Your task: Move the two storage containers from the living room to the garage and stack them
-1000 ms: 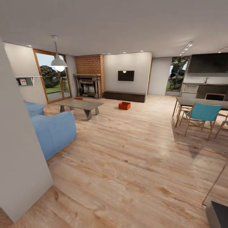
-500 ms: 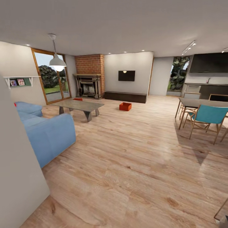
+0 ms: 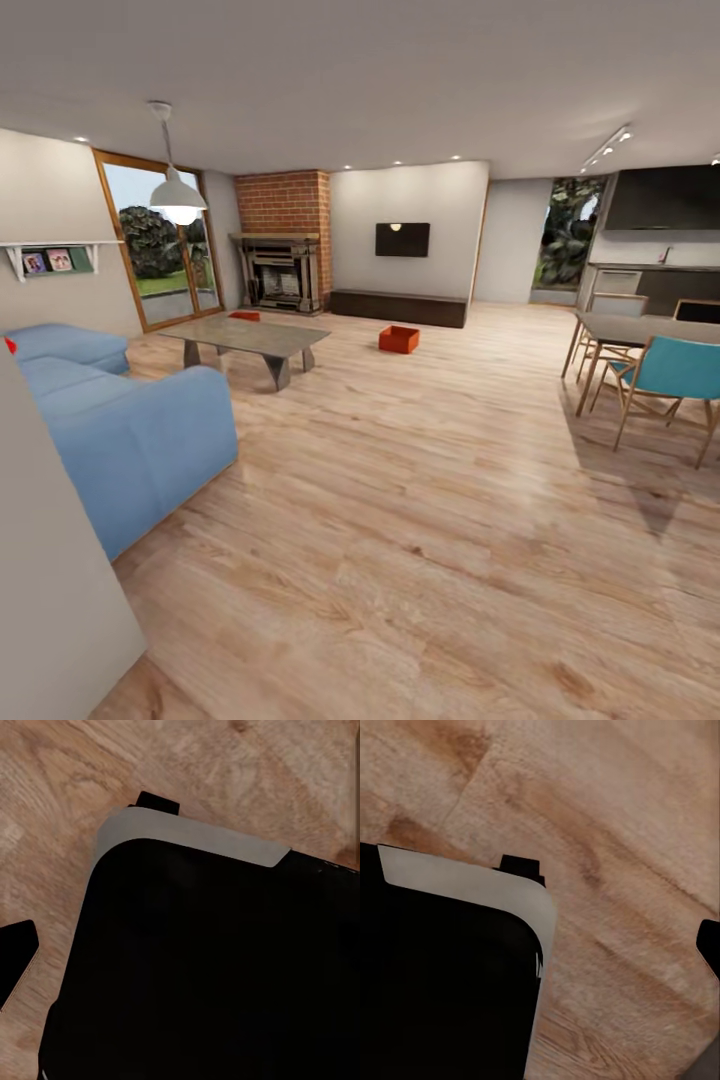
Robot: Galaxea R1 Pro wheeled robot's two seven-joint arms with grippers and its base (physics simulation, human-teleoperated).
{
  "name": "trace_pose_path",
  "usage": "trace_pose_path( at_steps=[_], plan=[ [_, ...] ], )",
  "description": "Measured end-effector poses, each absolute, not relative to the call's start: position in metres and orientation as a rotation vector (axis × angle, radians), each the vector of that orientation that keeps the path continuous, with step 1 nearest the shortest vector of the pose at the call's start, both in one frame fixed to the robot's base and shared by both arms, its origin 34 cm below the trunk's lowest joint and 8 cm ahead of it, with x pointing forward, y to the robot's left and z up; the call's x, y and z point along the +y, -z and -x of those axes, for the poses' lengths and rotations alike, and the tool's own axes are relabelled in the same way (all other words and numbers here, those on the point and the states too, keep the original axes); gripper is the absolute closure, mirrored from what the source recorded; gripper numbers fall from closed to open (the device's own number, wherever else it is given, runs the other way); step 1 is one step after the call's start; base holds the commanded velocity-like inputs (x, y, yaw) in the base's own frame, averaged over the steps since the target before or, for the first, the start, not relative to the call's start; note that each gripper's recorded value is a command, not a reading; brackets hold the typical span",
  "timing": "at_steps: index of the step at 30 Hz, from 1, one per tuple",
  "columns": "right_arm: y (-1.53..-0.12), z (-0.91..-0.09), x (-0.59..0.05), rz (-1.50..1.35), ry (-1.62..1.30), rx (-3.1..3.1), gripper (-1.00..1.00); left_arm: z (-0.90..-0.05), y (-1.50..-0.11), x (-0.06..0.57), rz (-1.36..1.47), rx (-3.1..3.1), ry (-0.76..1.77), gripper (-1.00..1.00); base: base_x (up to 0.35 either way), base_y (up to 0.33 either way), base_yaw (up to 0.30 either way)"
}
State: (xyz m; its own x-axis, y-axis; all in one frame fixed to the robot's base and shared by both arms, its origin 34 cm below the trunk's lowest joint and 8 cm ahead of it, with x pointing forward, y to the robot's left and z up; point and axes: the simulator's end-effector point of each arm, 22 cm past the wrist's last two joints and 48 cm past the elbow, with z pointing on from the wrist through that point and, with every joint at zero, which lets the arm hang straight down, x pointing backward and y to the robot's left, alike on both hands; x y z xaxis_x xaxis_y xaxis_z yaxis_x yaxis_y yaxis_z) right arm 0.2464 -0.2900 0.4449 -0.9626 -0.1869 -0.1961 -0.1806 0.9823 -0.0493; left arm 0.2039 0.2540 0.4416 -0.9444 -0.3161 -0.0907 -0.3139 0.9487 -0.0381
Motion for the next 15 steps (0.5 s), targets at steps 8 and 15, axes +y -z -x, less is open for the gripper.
trace_pose_path(
  at_steps=[8,15],
  plan=[
    [-0.4448,-0.2461,-0.2895,0.271,0.046,2.929,-1.00,-0.2038,-0.4416,0.2534,0.487,3.007,0.037,-1.00,0.322,0.076,0.000],
    [-0.4448,-0.2462,-0.2900,0.269,0.047,2.928,-1.00,-0.2038,-0.4416,0.2529,0.487,3.007,0.037,-1.00,0.322,0.076,0.000]
  ],
)
